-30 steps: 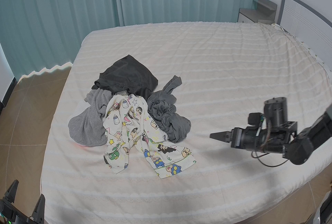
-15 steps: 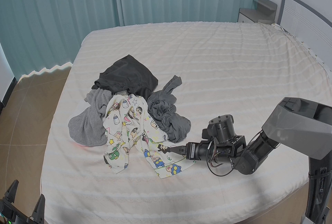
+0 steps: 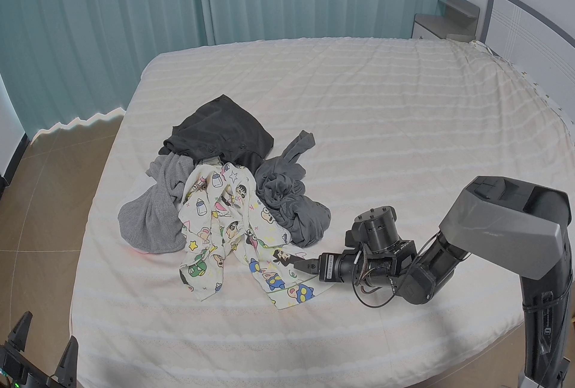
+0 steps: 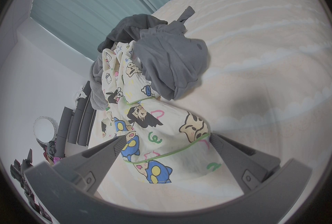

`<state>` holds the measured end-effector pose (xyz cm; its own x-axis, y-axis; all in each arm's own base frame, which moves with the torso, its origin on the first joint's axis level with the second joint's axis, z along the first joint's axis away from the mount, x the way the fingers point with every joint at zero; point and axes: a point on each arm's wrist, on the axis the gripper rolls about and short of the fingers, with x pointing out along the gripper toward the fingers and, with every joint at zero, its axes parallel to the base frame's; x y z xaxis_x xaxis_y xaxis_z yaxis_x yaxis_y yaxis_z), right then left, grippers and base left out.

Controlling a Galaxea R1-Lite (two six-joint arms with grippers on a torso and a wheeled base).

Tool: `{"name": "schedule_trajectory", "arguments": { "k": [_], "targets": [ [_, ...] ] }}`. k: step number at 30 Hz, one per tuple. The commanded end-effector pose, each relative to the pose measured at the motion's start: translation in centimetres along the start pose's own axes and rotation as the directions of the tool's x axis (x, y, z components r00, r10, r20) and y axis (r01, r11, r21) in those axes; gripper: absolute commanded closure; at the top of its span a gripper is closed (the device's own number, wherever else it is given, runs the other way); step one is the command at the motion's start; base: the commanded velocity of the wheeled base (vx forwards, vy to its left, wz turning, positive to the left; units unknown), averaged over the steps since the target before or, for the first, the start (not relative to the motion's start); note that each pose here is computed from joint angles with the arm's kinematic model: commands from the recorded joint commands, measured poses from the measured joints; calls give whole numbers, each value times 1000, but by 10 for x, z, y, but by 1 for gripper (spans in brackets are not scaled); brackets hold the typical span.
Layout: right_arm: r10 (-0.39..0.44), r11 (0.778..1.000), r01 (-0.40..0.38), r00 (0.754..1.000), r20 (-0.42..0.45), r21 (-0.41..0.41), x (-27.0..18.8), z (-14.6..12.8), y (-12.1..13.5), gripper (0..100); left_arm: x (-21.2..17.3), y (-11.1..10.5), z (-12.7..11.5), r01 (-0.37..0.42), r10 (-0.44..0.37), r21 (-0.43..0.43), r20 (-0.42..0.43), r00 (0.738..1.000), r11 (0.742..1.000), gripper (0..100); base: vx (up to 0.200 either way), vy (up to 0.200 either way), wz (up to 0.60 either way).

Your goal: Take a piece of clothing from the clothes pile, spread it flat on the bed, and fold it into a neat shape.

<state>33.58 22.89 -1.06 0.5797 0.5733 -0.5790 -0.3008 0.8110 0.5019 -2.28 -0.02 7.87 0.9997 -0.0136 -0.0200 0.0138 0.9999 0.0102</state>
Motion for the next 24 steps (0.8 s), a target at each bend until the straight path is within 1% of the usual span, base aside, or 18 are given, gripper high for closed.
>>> {"name": "schedule_trajectory", "arguments": {
  "k": [1, 4, 6, 12, 15, 16, 21, 24],
  "targets": [
    [-3, 1000, 3, 1000, -13, -3, 12, -5, -3, 0, -1, 0, -3, -1, 1, 0, 8, 1000, 1000, 0, 0, 0, 0],
    [-1, 1000, 1, 1000, -14, -5, 18, -7, -3, 0, -1, 0, -3, 0, 0, 0, 8, 1000, 1000, 0, 0, 0, 0],
    [16, 1000, -16, 1000, -11, -18, 32, -10, 4, 0, -1, 0, -3, -1, 1, 0, 8, 1000, 1000, 0, 0, 0, 0],
    [-8, 999, 8, 1000, -20, -34, 46, -14, 12, 0, -1, 0, -3, 0, 0, 0, 8, 1000, 1000, 0, 0, 0, 0],
    [-15, 999, 14, 999, -49, -39, 48, -19, 17, 0, -1, 0, -3, 0, 0, 0, 8, 1000, 1000, 0, 0, 0, 0],
    [-15, 999, 13, 999, -48, -41, 49, -20, 18, 100, -1, 0, -3, -1, 1, 0, 8, 1000, 1000, 0, 0, 0, 0],
    [-20, 999, 19, 999, -32, -39, 45, -17, 21, 100, -1, 0, -3, -1, 1, 0, 8, 1000, 1000, 0, 0, 0, 0],
    [-15, 999, 15, 1000, -18, -36, 36, -11, 24, 100, -1, 0, -3, 0, 0, 0, 8, 1000, 1000, 0, 0, 0, 0]
  ]
}}
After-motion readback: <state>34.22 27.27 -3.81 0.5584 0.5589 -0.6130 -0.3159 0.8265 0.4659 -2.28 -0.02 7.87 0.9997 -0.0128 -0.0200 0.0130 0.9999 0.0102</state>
